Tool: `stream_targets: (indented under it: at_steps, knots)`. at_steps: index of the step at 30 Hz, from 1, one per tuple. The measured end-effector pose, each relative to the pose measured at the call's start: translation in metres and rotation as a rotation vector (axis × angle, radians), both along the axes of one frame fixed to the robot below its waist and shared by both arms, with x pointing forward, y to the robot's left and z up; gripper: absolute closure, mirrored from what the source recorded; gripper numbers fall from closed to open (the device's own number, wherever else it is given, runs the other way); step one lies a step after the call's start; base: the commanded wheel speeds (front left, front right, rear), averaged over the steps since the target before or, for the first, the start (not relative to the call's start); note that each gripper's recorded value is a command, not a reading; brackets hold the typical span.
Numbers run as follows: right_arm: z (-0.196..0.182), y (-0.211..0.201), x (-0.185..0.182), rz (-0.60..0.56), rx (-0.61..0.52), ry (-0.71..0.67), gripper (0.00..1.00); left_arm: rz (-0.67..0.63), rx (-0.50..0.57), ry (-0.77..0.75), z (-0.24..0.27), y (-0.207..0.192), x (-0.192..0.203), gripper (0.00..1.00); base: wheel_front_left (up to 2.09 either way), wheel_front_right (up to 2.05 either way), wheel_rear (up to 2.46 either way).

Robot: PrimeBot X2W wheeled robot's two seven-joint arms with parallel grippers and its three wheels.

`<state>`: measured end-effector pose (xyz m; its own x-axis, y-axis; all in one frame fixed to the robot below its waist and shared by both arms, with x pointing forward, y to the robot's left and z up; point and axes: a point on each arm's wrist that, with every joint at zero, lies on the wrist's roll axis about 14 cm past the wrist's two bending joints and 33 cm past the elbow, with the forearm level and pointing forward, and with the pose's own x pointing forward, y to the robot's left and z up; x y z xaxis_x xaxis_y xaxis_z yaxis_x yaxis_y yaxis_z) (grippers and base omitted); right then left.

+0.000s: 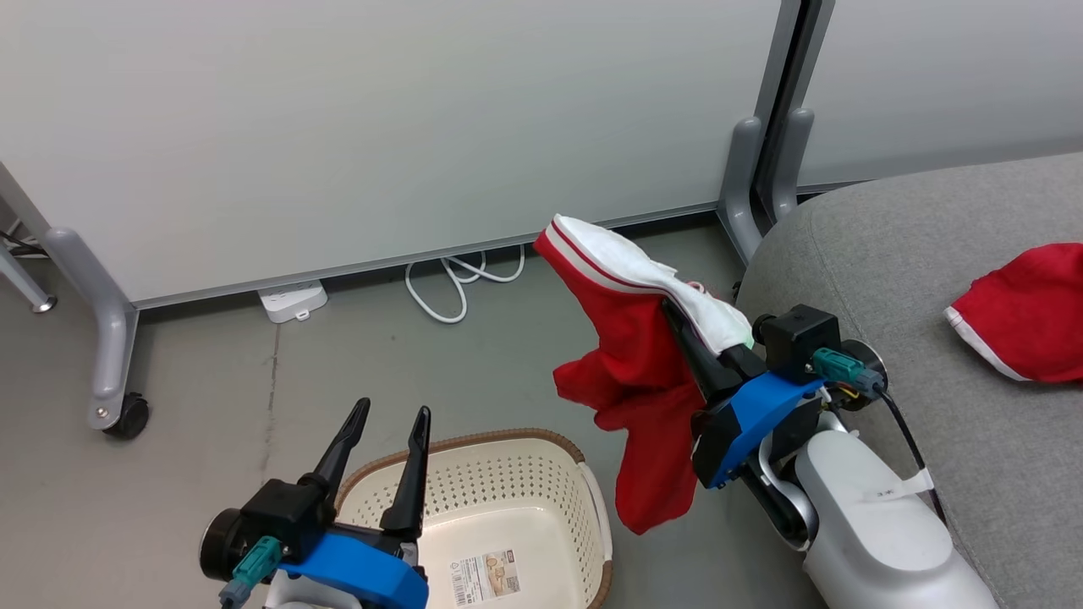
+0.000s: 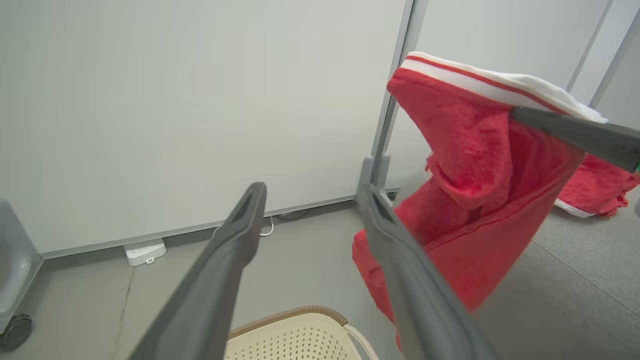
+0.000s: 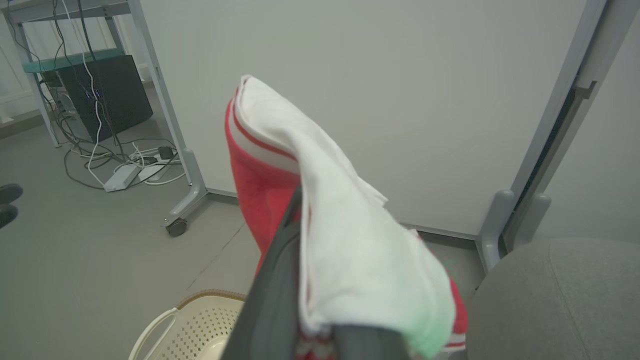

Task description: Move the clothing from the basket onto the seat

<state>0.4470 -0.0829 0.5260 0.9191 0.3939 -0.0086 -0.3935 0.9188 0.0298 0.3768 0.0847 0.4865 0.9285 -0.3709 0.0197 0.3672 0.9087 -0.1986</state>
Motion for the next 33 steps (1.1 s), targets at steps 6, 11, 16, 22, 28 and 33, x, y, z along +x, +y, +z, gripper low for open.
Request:
stream_targets:
  at_steps: [6,11,16,22,28,33]
  knots:
    - [0.003,-0.003,-0.001,-0.008,-0.002,-0.005,1.0,0.007,0.001,-0.007,0.001,-0.001,0.002,0.0,0.0,0.0,0.0]
    - [0.006,-0.014,-0.003,-0.037,0.005,-0.01,1.0,-0.016,0.006,0.002,-0.003,-0.01,0.006,0.0,0.0,0.0,0.0]
    - [0.004,-0.036,-0.007,-0.094,0.003,-0.005,1.0,-0.075,0.008,0.012,-0.008,-0.029,0.012,0.0,0.0,0.0,0.0]
    - [0.0,-0.078,-0.019,-0.204,0.002,0.006,1.0,-0.189,0.005,0.019,-0.012,-0.067,0.02,0.0,0.0,0.0,0.0]
    - [-0.003,-0.127,-0.041,-0.341,-0.005,0.014,1.0,-0.33,0.001,0.028,-0.017,-0.114,0.022,0.0,0.0,0.0,0.0]
    - [-0.006,-0.169,-0.068,-0.473,0.0,0.021,1.0,-0.459,0.002,0.031,-0.021,-0.155,0.016,0.0,0.0,0.0,0.0]
